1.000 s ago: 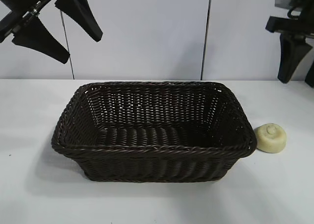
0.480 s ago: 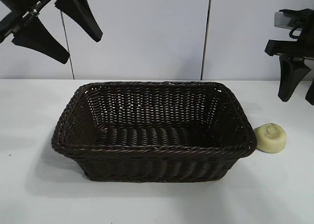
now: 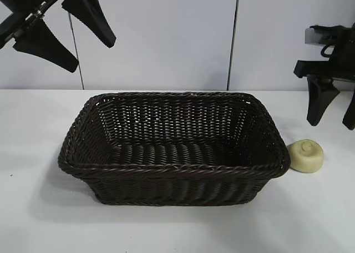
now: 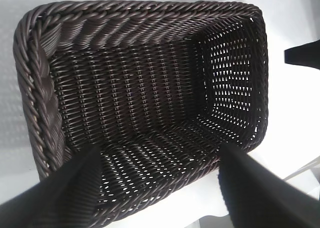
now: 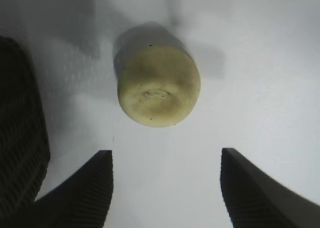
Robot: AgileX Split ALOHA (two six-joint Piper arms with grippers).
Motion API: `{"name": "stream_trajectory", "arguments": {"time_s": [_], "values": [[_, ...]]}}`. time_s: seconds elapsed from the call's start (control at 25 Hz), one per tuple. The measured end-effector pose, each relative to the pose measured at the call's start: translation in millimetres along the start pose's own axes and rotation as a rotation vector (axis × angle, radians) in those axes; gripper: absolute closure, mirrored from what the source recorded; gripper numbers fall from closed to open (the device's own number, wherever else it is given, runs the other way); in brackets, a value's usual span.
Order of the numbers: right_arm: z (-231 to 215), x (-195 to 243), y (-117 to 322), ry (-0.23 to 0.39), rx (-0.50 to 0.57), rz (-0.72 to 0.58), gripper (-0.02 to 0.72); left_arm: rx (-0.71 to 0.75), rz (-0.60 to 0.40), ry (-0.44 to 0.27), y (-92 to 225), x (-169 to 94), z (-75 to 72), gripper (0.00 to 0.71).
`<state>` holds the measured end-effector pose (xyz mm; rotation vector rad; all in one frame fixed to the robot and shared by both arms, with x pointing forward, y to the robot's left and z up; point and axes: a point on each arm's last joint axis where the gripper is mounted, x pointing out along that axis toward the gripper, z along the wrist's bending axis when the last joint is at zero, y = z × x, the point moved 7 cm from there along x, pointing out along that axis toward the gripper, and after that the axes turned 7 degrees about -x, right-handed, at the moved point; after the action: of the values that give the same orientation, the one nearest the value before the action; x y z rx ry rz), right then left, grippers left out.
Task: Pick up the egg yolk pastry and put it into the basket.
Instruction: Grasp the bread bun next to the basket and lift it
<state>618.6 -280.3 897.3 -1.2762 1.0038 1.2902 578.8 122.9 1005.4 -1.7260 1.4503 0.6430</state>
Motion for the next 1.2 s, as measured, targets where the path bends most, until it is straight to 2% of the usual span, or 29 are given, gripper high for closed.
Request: {"name": "stream_trajectory", "arguments": {"time_s": [0.48, 0.84, 0.92, 1.12, 1.2], "values": [[-3.6, 53.4, -5.8, -0.022, 0.051, 0.048, 0.248, 0.000, 0.011, 0.000, 1.8, 0.0, -0.1, 0.222], [-5.7, 64.5, -10.4, -0.018, 0.082, 0.031, 0.251, 0.000, 0.019, 0.000, 3.1, 0.0, 0.0, 0.222], [-5.7, 64.5, -10.6, -0.018, 0.083, 0.030, 0.293, 0.000, 0.019, 0.000, 3.1, 0.0, 0.0, 0.222], [-5.6, 64.5, -10.6, -0.019, 0.086, 0.030, 0.517, 0.000, 0.019, 0.000, 3.1, 0.0, 0.0, 0.222], [-5.5, 64.5, -10.4, -0.019, 0.087, 0.031, 0.547, 0.000, 0.019, 0.000, 3.1, 0.0, 0.0, 0.222]]}}
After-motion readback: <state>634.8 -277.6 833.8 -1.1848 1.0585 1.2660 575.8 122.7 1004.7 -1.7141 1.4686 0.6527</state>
